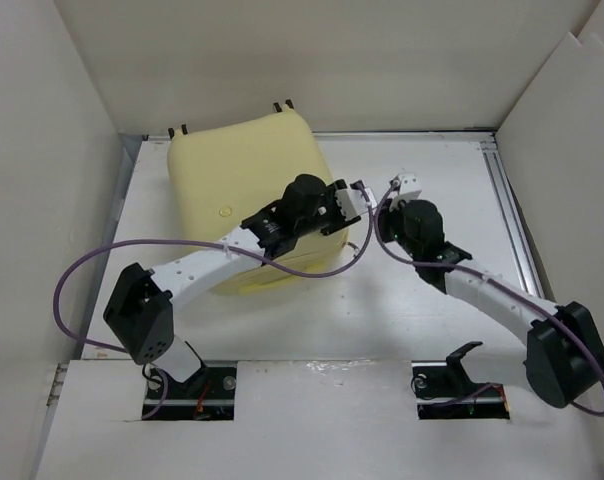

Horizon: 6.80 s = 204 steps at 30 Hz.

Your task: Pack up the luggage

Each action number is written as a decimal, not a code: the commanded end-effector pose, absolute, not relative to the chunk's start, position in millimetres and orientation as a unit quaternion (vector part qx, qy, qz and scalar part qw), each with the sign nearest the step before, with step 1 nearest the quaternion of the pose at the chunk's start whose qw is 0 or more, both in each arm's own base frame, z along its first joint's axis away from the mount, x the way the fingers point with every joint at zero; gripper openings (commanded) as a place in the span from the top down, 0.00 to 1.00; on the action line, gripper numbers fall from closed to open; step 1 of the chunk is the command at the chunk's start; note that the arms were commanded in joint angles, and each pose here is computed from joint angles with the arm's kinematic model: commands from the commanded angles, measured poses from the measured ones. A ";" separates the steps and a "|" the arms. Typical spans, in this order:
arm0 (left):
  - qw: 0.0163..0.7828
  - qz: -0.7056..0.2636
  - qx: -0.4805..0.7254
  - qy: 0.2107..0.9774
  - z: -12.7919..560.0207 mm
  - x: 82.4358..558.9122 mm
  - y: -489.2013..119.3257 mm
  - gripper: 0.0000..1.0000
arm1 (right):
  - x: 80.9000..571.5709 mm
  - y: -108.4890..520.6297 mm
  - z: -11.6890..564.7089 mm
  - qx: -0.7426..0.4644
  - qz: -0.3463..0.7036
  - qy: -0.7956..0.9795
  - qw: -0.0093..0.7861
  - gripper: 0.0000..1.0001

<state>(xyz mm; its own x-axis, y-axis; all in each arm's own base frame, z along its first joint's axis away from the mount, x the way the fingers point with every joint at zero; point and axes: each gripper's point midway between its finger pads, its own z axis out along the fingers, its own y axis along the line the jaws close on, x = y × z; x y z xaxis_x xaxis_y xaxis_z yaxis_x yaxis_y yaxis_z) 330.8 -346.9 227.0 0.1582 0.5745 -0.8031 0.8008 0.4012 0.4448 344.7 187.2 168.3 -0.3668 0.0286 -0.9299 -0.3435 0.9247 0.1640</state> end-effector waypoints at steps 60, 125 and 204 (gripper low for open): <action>0.360 0.022 0.555 0.749 116.8 228.0 -211.1 0.34 | 317.1 271.9 148.1 -0.311 0.379 0.710 0.505 1.00; 0.253 0.012 0.610 0.751 45.6 215.5 -194.7 1.00 | 297.0 299.6 141.8 -0.385 0.435 0.682 0.444 0.72; 0.370 -0.113 0.140 0.911 125.9 468.4 -47.2 0.55 | 347.8 210.1 135.1 -0.058 0.253 0.811 0.524 1.00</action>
